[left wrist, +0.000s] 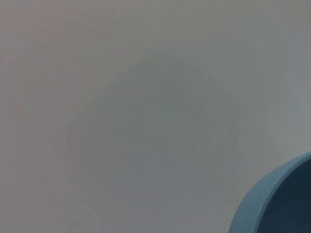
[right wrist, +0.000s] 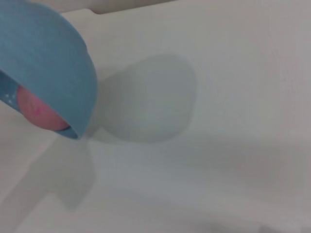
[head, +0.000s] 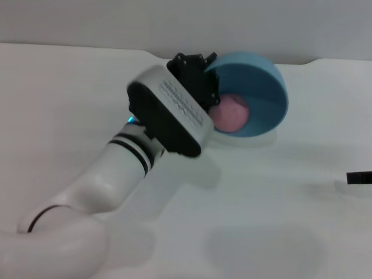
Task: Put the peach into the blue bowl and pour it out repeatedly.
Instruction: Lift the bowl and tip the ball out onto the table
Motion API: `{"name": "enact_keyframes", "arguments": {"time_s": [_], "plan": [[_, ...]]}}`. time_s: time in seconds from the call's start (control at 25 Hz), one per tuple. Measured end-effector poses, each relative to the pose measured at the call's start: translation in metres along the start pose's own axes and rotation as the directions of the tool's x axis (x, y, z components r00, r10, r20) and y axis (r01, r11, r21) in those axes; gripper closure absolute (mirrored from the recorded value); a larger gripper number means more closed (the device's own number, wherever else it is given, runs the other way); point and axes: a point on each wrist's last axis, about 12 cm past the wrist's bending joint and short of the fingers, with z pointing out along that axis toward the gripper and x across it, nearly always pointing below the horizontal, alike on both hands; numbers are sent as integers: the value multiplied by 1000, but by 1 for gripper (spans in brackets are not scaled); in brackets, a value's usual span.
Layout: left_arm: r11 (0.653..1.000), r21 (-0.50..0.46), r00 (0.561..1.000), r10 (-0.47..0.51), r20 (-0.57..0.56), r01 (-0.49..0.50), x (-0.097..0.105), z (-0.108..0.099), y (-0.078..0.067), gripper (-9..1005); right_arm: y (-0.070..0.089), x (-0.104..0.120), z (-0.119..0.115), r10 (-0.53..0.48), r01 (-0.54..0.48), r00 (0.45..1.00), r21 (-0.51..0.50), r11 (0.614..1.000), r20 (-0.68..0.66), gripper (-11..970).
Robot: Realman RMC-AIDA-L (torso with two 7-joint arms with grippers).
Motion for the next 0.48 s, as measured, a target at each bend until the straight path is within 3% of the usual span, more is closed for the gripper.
{"name": "enact_keyframes", "arguments": {"time_s": [0.08,0.24,0.48], "plan": [[996,-1,996,84,18,-84,3,-4,-5,997,-1,2,0,2,-2,1000,2,1000,-2,451],[956,-28,954,293,64,-292,8,-13,-14,997,-1,3,0,2,-2,1000,1,1000,-3,452],[901,-101,899,430,79,-422,7,-19,-12,996,-2,4,0,4,-4,1000,-1,1000,-5,453]]}}
